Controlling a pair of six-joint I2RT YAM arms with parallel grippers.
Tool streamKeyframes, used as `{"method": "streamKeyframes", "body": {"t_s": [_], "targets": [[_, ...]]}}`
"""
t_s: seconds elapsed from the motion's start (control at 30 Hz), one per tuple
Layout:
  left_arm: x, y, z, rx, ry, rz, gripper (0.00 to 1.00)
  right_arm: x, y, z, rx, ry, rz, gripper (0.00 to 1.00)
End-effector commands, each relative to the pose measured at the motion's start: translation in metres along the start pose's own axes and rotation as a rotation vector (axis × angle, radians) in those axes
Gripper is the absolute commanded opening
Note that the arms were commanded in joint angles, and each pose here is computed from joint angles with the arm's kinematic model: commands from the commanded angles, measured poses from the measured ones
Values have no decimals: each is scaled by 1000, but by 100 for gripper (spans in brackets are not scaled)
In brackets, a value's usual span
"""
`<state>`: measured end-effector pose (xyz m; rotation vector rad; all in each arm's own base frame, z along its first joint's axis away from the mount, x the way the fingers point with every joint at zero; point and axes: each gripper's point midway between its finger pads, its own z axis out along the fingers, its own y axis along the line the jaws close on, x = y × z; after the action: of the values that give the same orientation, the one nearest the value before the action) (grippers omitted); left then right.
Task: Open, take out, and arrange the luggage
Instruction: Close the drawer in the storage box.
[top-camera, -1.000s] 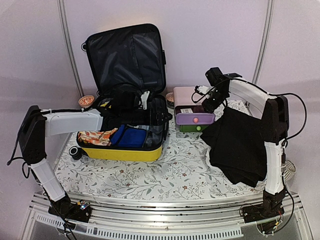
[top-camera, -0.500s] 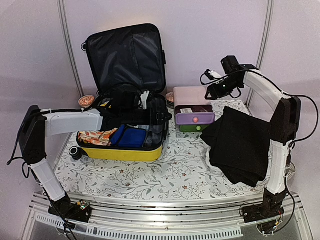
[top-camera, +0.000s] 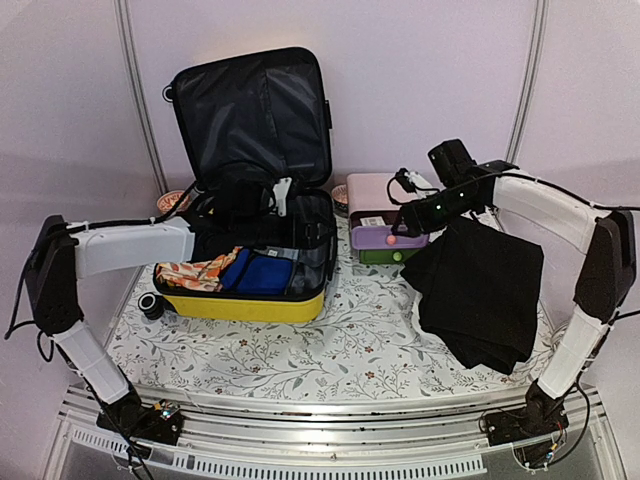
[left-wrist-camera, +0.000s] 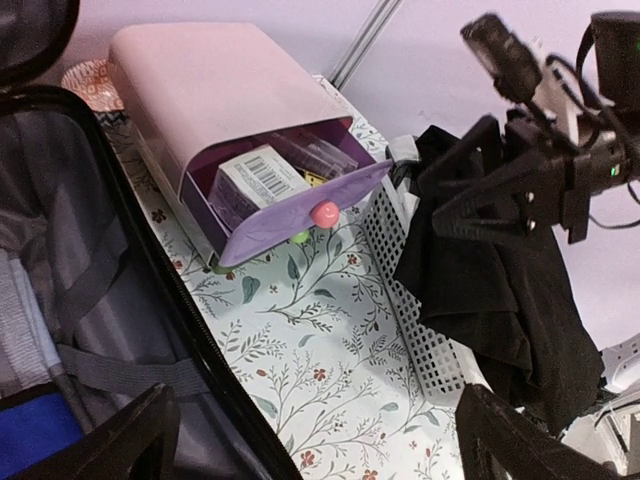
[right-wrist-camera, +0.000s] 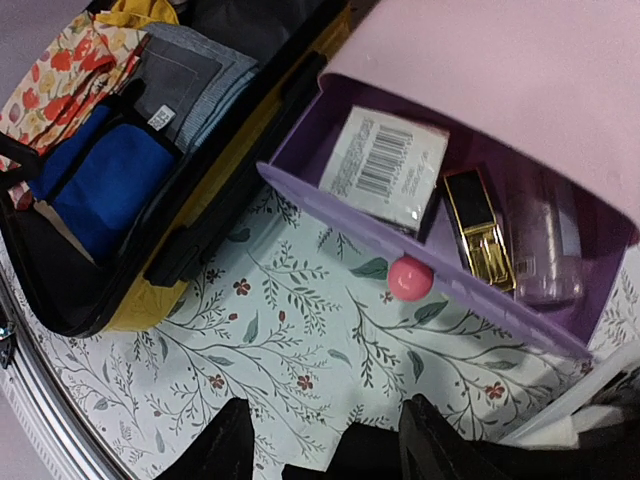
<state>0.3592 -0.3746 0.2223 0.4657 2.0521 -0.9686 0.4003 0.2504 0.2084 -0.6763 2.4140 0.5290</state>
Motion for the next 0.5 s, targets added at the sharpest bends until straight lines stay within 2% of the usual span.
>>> {"method": "streamKeyframes", "body": {"t_s": [0.0,0.13,0.47], "targets": [[-24,9,-29,-78,-63,46,98,1,-9,-3,46,-116,166,53],[-30,16,-40,-103,-76,50,98,13,-11,17,32,-128,232,54],[-26,16,-44,-99,-73,37,98,-8,-12,61,-6,-168,273,53]]}}
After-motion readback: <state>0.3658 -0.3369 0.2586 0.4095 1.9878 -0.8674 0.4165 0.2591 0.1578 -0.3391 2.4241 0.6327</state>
